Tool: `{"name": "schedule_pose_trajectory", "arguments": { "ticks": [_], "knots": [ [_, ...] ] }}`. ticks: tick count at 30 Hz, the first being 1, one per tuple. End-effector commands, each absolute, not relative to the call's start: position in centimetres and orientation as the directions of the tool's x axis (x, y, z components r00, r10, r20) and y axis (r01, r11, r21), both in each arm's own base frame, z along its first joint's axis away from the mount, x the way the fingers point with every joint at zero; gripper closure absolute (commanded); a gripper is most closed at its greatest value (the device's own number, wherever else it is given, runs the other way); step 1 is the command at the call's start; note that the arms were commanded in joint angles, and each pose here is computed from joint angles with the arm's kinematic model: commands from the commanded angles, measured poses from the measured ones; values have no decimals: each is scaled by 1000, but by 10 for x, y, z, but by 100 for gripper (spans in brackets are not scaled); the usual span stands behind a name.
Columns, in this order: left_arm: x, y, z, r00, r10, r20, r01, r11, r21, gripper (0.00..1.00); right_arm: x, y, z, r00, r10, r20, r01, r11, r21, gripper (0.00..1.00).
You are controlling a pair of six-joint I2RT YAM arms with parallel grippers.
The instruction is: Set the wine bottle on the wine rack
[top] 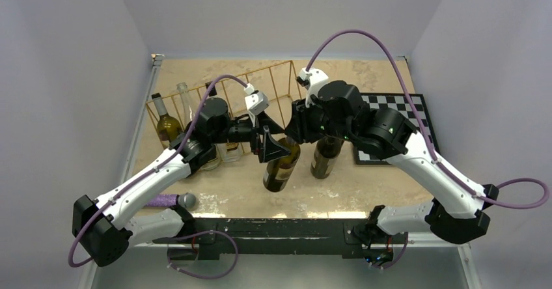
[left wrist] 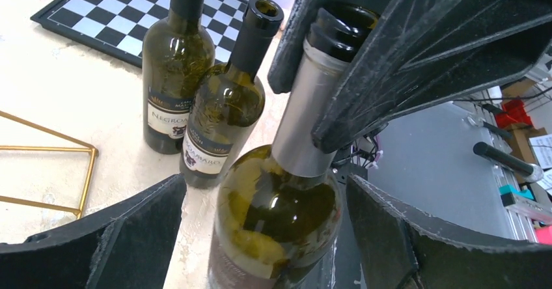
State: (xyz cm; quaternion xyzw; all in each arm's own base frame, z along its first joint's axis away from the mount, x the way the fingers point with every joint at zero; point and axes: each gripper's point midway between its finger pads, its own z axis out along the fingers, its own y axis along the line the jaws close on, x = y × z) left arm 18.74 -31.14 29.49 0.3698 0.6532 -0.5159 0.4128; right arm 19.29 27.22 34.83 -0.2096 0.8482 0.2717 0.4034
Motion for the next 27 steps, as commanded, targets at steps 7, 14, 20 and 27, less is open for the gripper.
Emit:
{"name": "schedule_pose_trajectory", "arguments": {
  "ticks": [7, 14, 20, 27],
  "knots": [
    [196, -323, 263, -353, 105, -930, 905, 291, -311, 4, 209, 272, 398, -542, 47, -839, -491, 792, 363, 100],
    [194, -321, 230, -391, 165, -905, 882, 349, -317, 7, 211, 269, 401, -544, 66, -836, -472, 800, 370, 100],
    [203, -325, 242, -365, 111, -924, 877, 373, -302, 35, 210, 272, 398, -559, 67, -827, -469, 796, 382, 100],
    [210, -324, 249, -358, 92, -929, 865, 406, -293, 100, 209, 271, 393, -571, 71, -818, -457, 800, 388, 100]
  ]
}}
